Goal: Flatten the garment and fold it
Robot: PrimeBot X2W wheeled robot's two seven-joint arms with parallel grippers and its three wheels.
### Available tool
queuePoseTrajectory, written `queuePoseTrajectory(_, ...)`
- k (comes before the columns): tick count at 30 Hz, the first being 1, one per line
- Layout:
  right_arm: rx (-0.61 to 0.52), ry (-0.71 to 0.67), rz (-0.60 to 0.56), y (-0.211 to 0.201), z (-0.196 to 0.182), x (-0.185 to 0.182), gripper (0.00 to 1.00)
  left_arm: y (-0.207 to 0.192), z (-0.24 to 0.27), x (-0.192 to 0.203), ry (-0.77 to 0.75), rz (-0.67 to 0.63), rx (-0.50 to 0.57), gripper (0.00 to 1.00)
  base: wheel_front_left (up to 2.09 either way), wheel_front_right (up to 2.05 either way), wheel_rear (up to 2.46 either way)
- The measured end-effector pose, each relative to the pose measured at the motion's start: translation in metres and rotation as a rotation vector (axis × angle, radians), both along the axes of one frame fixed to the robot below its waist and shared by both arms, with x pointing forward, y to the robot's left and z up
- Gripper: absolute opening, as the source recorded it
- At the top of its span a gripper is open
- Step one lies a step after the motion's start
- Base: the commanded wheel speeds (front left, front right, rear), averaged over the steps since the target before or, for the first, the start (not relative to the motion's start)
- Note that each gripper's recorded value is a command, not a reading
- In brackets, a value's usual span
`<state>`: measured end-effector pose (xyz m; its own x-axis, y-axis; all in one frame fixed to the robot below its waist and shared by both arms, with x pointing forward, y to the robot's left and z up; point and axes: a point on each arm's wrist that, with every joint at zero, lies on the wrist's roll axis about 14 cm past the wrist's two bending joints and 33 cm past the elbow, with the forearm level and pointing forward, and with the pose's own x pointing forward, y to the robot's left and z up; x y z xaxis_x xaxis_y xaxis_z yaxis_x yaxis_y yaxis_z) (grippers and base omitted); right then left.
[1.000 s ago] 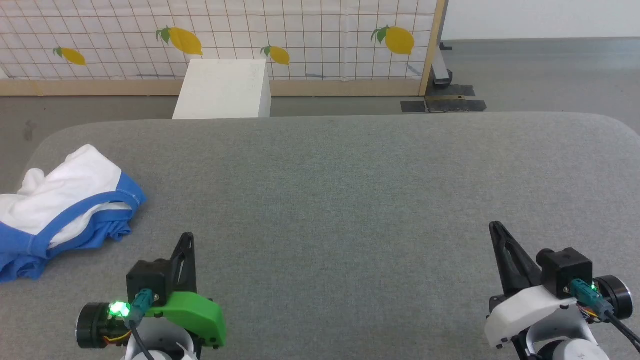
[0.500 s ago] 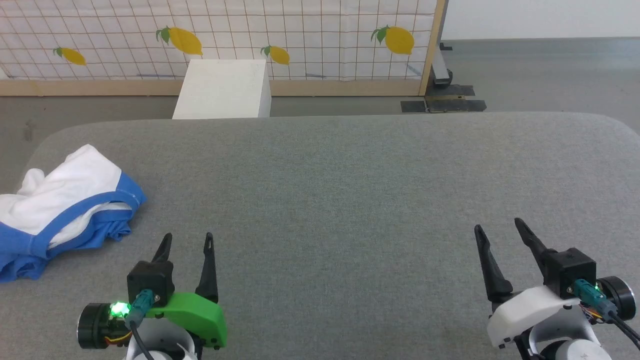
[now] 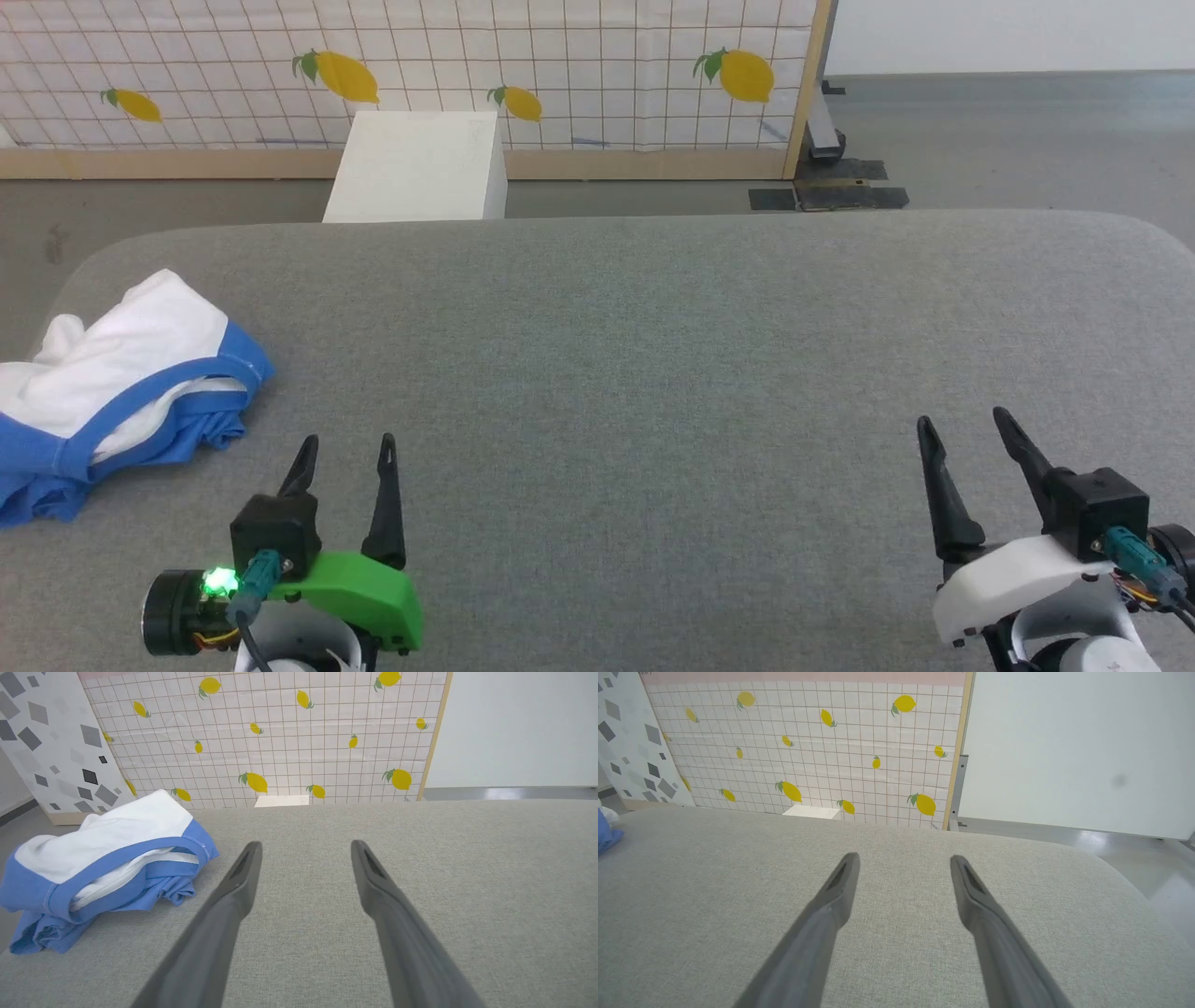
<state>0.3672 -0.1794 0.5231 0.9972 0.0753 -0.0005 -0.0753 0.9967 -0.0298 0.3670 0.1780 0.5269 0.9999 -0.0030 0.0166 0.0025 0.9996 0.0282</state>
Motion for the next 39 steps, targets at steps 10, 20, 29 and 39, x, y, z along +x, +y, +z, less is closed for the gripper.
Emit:
queuePoseTrajectory(10,0.003,-0.018,-0.005,-0.002,0.002,0.002,1.00,0.009,-0.001,-0.006,-0.010,0.028,-0.008,1.00,0.00,0.00,0.00)
queuePoseTrajectory(20,0.004,-0.031,0.025,0.008,0.002,0.007,1.00,0.025,-0.001,-0.017,-0.021,0.083,-0.017,1.00,0.00,0.00,0.00)
queuePoseTrajectory(29,0.005,-0.039,0.096,0.032,0.002,0.014,1.00,0.043,-0.003,-0.032,-0.027,0.150,-0.024,1.00,0.00,0.00,0.00)
queuePoseTrajectory(39,0.010,-0.049,0.199,0.067,0.001,0.021,1.00,0.066,-0.004,-0.054,-0.037,0.233,-0.030,1.00,0.00,0.00,0.00)
